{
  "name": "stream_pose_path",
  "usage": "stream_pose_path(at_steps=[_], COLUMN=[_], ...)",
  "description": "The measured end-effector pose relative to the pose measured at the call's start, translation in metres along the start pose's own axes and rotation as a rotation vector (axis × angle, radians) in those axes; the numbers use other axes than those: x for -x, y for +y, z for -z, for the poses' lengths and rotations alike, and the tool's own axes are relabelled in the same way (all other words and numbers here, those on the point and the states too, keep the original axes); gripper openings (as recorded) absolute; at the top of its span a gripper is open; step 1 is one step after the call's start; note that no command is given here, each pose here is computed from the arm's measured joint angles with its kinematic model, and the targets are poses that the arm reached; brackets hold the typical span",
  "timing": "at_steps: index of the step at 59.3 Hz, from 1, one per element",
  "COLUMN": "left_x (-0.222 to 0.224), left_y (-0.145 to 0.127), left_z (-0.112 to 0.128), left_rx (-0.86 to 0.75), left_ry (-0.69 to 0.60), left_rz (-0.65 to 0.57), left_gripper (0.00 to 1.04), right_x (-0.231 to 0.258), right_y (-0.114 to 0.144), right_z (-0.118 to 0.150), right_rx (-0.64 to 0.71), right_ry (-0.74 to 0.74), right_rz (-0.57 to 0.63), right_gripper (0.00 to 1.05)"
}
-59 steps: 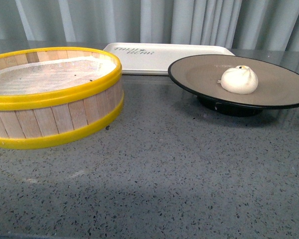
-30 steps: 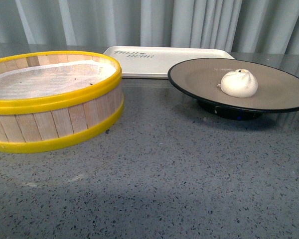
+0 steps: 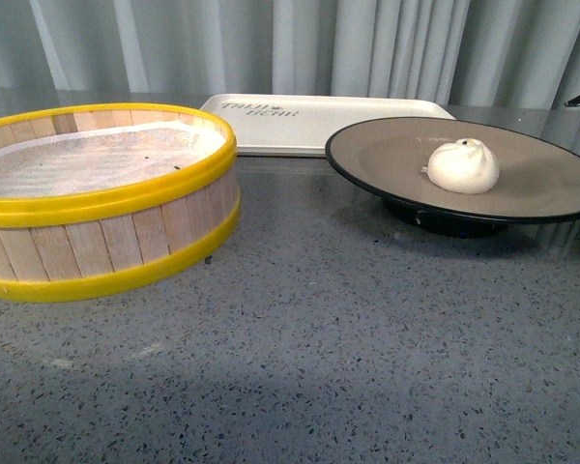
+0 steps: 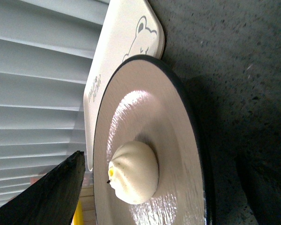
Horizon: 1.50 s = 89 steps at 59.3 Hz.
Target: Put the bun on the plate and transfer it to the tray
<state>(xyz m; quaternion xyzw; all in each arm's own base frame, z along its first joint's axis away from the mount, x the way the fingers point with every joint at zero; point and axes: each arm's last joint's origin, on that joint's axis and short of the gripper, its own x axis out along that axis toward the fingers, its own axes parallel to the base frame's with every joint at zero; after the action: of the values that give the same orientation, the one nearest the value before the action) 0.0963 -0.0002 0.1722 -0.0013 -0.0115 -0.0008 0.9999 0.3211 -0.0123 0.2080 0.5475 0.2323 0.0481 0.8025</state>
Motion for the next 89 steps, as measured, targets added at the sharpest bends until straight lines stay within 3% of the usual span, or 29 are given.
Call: stream_pose_path(at_steps=[13, 16, 23, 40, 46, 73, 82, 89], left_x=[0.0, 0.0, 0.0, 0.0, 0.0, 0.0, 0.0, 0.0], left_y=[0.0, 0.0, 0.0, 0.0, 0.0, 0.0, 0.0, 0.0], left_z=[0.0, 0.0, 0.0, 0.0, 0.0, 0.0, 0.0, 0.0], left_rx=[0.0, 0.0, 0.0, 0.0, 0.0, 0.0, 0.0, 0.0], left_ry=[0.0, 0.0, 0.0, 0.0, 0.0, 0.0, 0.0, 0.0], left_rz=[0.0, 0.0, 0.0, 0.0, 0.0, 0.0, 0.0, 0.0], left_gripper=[0.98, 0.98, 0.98, 0.98, 0.98, 0.98, 0.98, 0.98], right_x=[-0.004, -0.005, -0.004, -0.004, -0.003, 0.019, 0.026, 0.014], right_y=[0.004, 0.004, 0.002, -0.007, -0.008, 0.009, 0.028, 0.036], right_z=[0.011, 0.012, 0.014, 0.017, 0.015, 0.018, -0.003, -0.023], right_rx=[-0.03, -0.039, -0.062, -0.09, -0.099, -0.033, 0.014, 0.008], right_ry=[0.057, 0.068, 0.077, 0.064, 0.055, -0.027, -0.093, -0.125], right_rz=[-0.01, -0.01, -0.012, 0.01, 0.011, -0.055, -0.19, -0.228], right_gripper=[0.96, 0.92, 0.69, 0.25, 0.02, 0.02, 0.02, 0.02])
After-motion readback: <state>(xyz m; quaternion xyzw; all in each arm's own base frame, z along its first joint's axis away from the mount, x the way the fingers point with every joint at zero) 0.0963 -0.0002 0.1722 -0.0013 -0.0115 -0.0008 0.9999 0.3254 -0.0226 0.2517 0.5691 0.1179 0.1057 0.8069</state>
